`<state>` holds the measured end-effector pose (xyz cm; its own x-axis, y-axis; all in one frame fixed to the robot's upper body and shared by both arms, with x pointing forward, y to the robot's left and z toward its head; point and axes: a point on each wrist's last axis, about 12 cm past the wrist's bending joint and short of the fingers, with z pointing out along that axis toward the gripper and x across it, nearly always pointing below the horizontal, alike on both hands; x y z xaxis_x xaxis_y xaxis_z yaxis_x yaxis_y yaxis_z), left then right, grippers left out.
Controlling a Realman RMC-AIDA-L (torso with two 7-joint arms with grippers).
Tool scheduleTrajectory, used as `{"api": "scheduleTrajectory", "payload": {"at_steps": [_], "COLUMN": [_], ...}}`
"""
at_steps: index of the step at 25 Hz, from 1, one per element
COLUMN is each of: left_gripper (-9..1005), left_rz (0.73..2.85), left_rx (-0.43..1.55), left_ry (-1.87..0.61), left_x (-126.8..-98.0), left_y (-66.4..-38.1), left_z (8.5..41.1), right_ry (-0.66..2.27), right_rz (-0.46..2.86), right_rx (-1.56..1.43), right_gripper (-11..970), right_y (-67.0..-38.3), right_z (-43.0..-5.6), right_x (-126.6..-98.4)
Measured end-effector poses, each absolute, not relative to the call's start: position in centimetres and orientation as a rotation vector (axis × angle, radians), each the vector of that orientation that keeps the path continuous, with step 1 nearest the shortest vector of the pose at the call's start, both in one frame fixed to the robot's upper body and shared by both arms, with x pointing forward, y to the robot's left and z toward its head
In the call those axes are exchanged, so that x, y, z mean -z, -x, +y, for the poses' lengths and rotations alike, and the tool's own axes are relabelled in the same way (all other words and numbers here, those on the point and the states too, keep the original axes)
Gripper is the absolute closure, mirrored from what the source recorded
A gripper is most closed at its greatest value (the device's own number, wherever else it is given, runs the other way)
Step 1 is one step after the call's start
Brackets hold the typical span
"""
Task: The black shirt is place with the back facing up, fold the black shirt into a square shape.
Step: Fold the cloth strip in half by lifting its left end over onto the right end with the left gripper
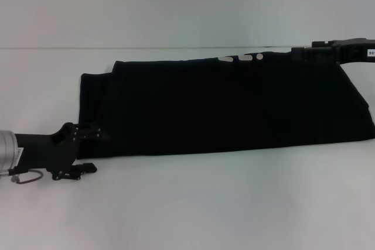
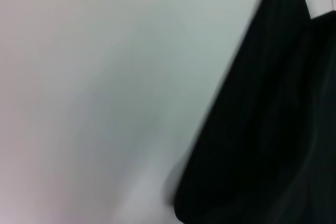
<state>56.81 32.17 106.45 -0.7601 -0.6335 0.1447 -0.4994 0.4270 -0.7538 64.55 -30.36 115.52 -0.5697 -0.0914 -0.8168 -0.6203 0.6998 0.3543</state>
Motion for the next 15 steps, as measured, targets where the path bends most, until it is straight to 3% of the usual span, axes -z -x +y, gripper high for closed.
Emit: {"api": "scheduleTrajectory", "payload": {"at_steps": [15], "left_gripper": [182], "left_rz": [2.472], "left_rx": [1.232], "left_ry": [1.073], "left_x": [-106.29], "left_y": [-57.13], "left_z": [32.49], "right_ry": [0.53], "right_rz": [2.059], "right_rx": [-0.801], "right_gripper": [96], "right_y": [-64.79], "right_z": [-30.46], "right_x": [-116.05]}}
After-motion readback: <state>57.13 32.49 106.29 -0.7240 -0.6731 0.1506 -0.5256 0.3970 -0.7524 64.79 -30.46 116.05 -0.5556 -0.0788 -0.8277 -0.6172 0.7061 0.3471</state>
